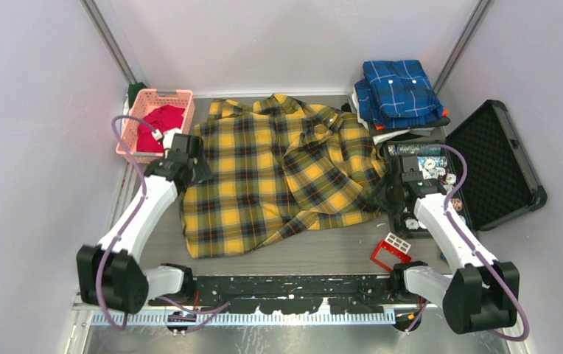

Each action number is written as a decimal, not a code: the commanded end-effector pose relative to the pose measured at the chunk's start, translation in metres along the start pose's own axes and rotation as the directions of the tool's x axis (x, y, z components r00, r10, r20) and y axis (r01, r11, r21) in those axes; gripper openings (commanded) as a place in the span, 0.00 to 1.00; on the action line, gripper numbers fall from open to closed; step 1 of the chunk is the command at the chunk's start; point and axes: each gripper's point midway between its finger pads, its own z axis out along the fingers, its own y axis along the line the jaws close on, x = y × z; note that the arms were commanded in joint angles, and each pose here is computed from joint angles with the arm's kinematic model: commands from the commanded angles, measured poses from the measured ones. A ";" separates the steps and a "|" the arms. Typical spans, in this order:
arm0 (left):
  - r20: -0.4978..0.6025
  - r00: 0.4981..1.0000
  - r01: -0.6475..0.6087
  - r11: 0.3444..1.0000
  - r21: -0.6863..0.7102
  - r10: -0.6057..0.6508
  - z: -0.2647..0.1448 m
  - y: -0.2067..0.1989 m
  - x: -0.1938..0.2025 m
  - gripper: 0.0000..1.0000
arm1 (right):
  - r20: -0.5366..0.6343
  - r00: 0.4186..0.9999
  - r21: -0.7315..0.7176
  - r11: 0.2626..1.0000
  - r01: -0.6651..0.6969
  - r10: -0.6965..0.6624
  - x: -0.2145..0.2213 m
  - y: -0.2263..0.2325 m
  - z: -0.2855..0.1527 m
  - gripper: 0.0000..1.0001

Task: Fold and stack the mixed laundry pile
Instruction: Fold the shirt at the center of the board.

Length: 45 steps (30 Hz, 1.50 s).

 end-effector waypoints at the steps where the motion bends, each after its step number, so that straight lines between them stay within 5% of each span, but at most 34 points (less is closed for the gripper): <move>1: -0.083 0.996 0.042 0.997 0.061 -0.037 -0.027 0.010 0.046 0.95 | 0.106 0.992 -0.136 0.987 0.084 -0.070 -0.027 0.041 -0.043 0.58; 7: -0.111 0.990 0.104 0.984 0.145 -0.088 -0.047 0.019 0.082 0.96 | 0.159 0.957 -0.316 0.906 0.282 -0.243 -0.030 0.126 -0.052 0.59; 16: -0.208 0.972 0.159 0.956 0.245 -0.108 -0.054 0.001 0.120 0.90 | 0.135 0.938 -0.262 0.902 0.344 -0.318 -0.064 0.234 0.020 0.60; 28: -0.206 0.971 0.180 0.938 0.295 -0.122 -0.060 -0.004 0.134 0.90 | 0.048 0.991 -0.176 0.975 0.134 -0.128 -0.078 0.290 0.120 0.64; 36: -0.194 0.972 0.186 0.933 0.309 -0.129 -0.059 -0.005 0.139 0.89 | 0.087 0.993 -0.171 0.981 0.089 -0.075 -0.087 0.295 0.132 0.52; 42: -0.185 0.972 0.198 0.924 0.326 -0.143 -0.061 -0.006 0.138 0.88 | 0.143 0.989 -0.182 0.981 0.068 -0.042 -0.103 0.302 0.120 0.54; 44: -0.184 0.973 0.197 0.924 0.327 -0.142 -0.061 -0.006 0.139 0.88 | 0.150 0.988 -0.168 0.983 0.070 -0.044 -0.105 0.301 0.123 0.46; 45: -0.181 0.973 0.198 0.924 0.328 -0.144 -0.061 -0.006 0.138 0.87 | 0.146 0.988 -0.163 0.984 0.073 -0.049 -0.105 0.301 0.125 0.30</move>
